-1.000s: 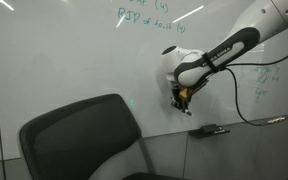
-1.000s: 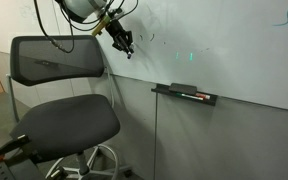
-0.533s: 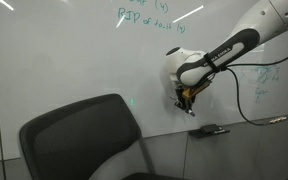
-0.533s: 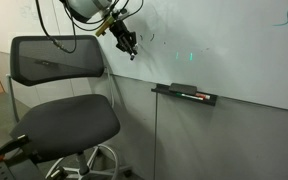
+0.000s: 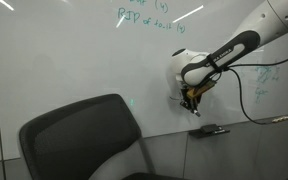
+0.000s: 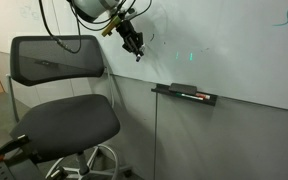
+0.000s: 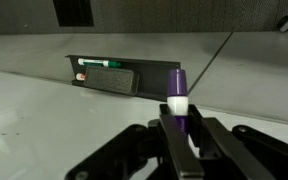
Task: Get the marker from the chair, use it to draw on the white board and then put it back
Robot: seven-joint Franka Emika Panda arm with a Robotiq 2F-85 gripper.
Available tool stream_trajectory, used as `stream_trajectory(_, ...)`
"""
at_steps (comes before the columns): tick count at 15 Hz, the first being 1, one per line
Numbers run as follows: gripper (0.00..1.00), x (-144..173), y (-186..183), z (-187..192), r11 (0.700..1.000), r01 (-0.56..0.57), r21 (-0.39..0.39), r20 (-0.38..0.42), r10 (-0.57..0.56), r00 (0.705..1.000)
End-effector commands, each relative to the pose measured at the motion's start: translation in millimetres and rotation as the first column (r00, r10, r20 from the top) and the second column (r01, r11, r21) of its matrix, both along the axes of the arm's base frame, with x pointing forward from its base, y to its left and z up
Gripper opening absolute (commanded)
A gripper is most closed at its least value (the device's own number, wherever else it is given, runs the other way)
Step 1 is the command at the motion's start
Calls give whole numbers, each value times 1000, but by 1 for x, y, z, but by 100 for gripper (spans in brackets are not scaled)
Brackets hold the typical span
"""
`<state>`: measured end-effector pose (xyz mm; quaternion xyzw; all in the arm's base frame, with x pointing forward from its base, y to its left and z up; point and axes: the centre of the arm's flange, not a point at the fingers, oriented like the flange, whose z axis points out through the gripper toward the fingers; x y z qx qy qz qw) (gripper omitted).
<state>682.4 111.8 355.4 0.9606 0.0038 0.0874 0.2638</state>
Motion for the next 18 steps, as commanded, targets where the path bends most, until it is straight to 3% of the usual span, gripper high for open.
stream_trajectory(1,10,8,-18,9,999,36,21,30,-37,999)
stream_trajectory(7,10,7,-42,25,994,110,13,81,-110,991)
stream_trajectory(13,10,-8,-41,51,985,170,2,150,-168,974)
stream_trajectory(18,9,-17,-31,50,956,293,-7,40,-292,956)
